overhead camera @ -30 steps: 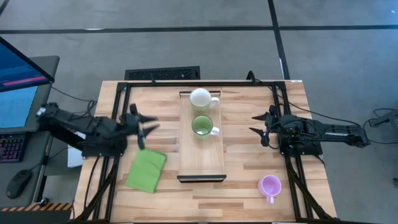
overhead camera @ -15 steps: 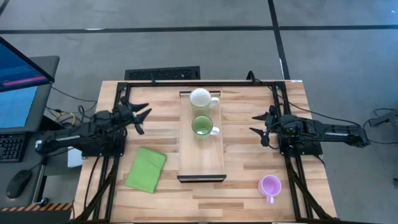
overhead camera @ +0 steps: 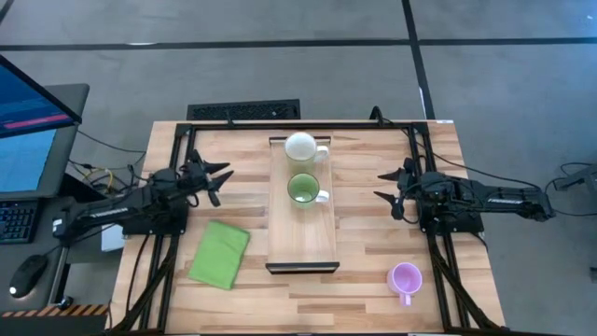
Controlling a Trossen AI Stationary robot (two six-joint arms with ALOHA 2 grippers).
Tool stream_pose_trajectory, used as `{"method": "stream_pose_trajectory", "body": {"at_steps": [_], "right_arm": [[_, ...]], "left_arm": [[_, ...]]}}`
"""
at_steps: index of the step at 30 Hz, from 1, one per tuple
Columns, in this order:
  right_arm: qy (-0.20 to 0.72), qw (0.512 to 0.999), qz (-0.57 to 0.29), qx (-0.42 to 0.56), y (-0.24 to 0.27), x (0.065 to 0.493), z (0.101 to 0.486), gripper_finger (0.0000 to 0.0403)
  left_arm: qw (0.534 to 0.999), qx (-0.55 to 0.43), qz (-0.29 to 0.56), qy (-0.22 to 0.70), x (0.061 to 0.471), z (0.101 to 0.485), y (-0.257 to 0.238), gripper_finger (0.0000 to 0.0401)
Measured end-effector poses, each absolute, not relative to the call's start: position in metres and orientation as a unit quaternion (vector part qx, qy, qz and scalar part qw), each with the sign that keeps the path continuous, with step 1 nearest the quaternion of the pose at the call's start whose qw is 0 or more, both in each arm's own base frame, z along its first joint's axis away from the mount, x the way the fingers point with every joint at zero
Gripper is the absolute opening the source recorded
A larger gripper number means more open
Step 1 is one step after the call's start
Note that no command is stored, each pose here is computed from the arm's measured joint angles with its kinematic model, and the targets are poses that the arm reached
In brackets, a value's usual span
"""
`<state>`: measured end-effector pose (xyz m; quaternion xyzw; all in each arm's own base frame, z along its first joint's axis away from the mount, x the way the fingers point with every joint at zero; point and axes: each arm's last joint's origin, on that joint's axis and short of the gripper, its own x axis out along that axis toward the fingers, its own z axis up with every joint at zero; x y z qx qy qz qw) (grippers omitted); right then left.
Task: Stack small to large cups/mugs on shelf
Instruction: Put the pink mug on the shelf
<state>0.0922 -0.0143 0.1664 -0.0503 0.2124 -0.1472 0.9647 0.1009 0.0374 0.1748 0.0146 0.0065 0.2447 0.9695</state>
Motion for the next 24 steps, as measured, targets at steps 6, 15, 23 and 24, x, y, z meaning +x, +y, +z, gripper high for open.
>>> {"method": "stream_pose_trajectory", "body": {"at_steps": [6,15,23,24], "right_arm": [[0.209,0.966,-0.150,-0.036,-0.014,0.092,0.167,0.0276],[0.158,0.980,-0.119,0.003,-0.012,0.091,0.193,0.0276],[0.077,0.994,-0.070,0.028,-0.008,0.086,0.242,0.0276],[0.070,0.995,-0.063,0.029,-0.008,0.085,0.249,0.0276]], "left_arm": [[0.965,0.002,0.261,0.012,0.100,0.167,0.041,0.0126],[0.962,0.022,0.271,0.025,0.100,0.165,0.042,0.0126],[0.959,0.017,0.276,0.058,0.099,0.158,0.042,0.0126],[0.959,0.017,0.276,0.059,0.099,0.158,0.042,0.0126]]}}
